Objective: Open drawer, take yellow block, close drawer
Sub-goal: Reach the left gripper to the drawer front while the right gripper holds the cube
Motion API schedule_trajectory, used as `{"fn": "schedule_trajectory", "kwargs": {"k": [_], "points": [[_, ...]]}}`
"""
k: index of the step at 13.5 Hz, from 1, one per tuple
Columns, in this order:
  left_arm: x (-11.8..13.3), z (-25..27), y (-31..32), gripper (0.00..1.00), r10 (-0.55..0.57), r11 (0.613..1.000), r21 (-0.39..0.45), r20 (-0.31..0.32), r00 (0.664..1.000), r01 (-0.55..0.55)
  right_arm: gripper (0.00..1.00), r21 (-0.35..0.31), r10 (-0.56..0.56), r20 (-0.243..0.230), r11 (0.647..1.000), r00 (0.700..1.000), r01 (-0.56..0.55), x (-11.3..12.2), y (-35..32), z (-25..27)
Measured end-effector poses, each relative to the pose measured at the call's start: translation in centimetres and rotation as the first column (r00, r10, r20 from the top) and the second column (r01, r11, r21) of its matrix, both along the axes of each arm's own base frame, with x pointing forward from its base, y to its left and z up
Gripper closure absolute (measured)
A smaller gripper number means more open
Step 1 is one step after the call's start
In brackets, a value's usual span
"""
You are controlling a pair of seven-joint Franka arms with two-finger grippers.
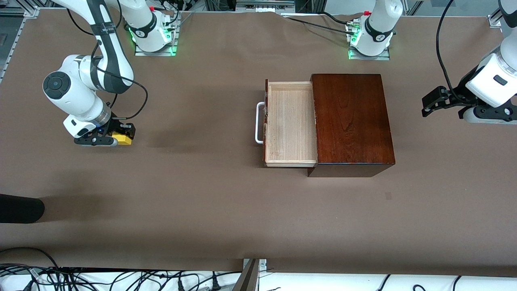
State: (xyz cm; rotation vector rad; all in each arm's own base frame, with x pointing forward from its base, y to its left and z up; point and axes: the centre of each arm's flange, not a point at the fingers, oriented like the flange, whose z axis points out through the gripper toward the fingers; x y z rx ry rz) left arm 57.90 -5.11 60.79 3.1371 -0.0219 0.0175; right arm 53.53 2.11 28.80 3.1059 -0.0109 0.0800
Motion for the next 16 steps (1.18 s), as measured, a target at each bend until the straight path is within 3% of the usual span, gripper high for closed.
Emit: {"fn": "schedule_trajectory", "kwargs": {"k": [4,9,16], "points": [[-0.7,-0.3,-5.8,0.0,0.055,0.998,-0.008,-0.009,0.998,-0.055,0.44,-0.023,-0.012,0.02,1.0,1.0,0.012,-0.2,-0.4,-1.8],[-2.6,-3.0,-16.8,0.0,0.193,0.981,-0.001,-0.061,0.979,-0.193,0.44,0.013,-0.041,0.018,0.999,0.999,0.041,-0.3,-1.1,-4.0],[-4.4,-11.4,-31.4,0.0,0.456,0.89,0.025,-0.098,0.885,-0.456,0.44,0.054,-0.042,0.032,0.998,0.999,0.041,-0.7,-2.0,-7.3]]}}
